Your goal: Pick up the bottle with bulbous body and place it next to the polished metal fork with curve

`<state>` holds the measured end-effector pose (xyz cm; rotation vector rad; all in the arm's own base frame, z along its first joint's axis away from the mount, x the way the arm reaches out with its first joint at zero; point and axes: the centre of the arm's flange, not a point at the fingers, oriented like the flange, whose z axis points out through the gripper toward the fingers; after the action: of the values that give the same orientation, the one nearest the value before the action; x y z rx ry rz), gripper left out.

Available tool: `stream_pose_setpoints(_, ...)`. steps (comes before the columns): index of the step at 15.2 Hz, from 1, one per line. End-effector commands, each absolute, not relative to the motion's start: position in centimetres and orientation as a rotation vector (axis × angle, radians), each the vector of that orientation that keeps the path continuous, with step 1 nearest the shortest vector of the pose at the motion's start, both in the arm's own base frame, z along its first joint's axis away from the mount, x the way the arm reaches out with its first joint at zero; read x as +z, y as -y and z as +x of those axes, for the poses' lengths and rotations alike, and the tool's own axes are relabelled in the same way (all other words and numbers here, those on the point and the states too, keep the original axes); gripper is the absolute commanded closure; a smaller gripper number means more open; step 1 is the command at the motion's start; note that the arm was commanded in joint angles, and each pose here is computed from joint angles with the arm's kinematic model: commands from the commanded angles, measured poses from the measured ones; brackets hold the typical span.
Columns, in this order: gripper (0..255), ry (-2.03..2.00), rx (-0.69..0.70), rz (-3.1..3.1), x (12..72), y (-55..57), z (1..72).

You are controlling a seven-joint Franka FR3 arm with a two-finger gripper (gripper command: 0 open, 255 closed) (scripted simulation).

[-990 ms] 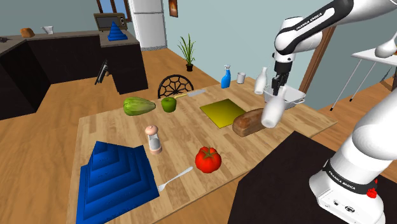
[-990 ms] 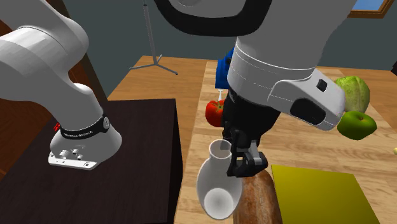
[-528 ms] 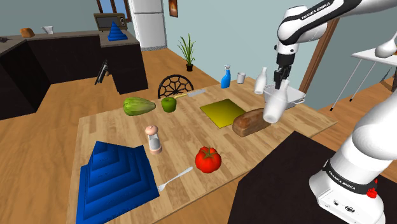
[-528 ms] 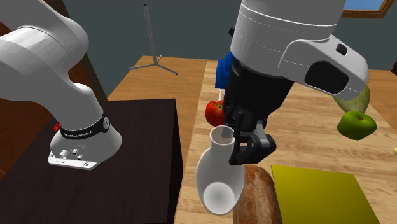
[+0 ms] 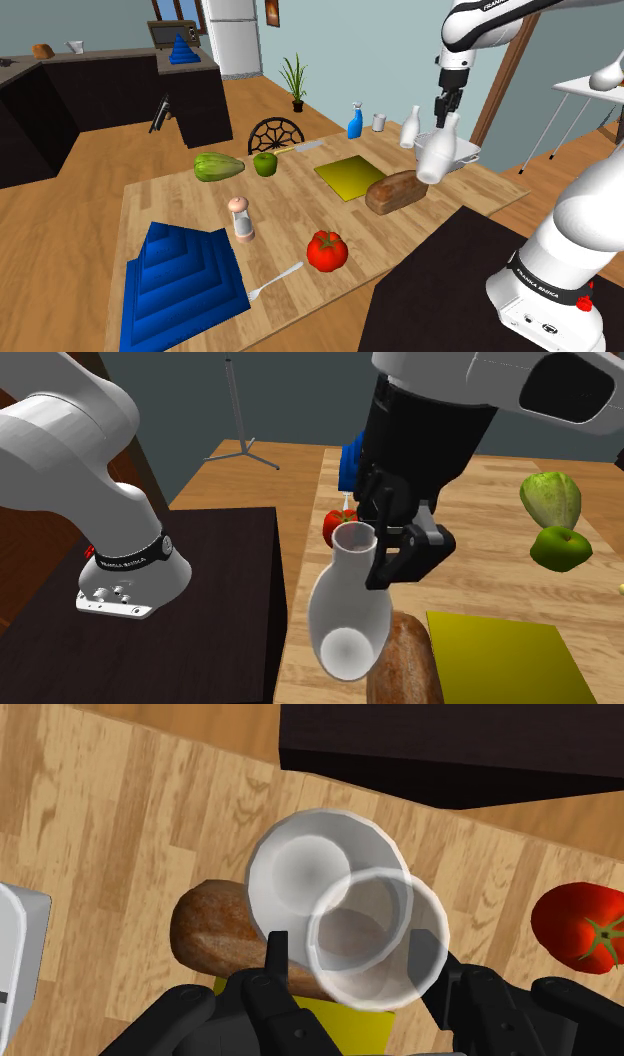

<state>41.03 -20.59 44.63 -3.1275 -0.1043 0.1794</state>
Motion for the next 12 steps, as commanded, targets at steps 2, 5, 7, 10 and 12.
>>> stream_pose_setpoints(2, 255, 0.104, 0.179, -3.128, 46.2, 20.5, 41.0)
stream_pose_setpoints(5, 255, 0.104, 0.179, -3.128, 47.8, 20.5, 41.0)
stream_pose_setpoints(7, 255, 0.104, 0.179, -3.128, 48.9, 20.5, 41.0)
stream_pose_setpoints(10, 255, 0.104, 0.179, -3.128, 50.5, 20.5, 41.0)
stream_pose_setpoints(12, 255, 0.104, 0.179, -3.128, 51.5, 20.5, 41.0)
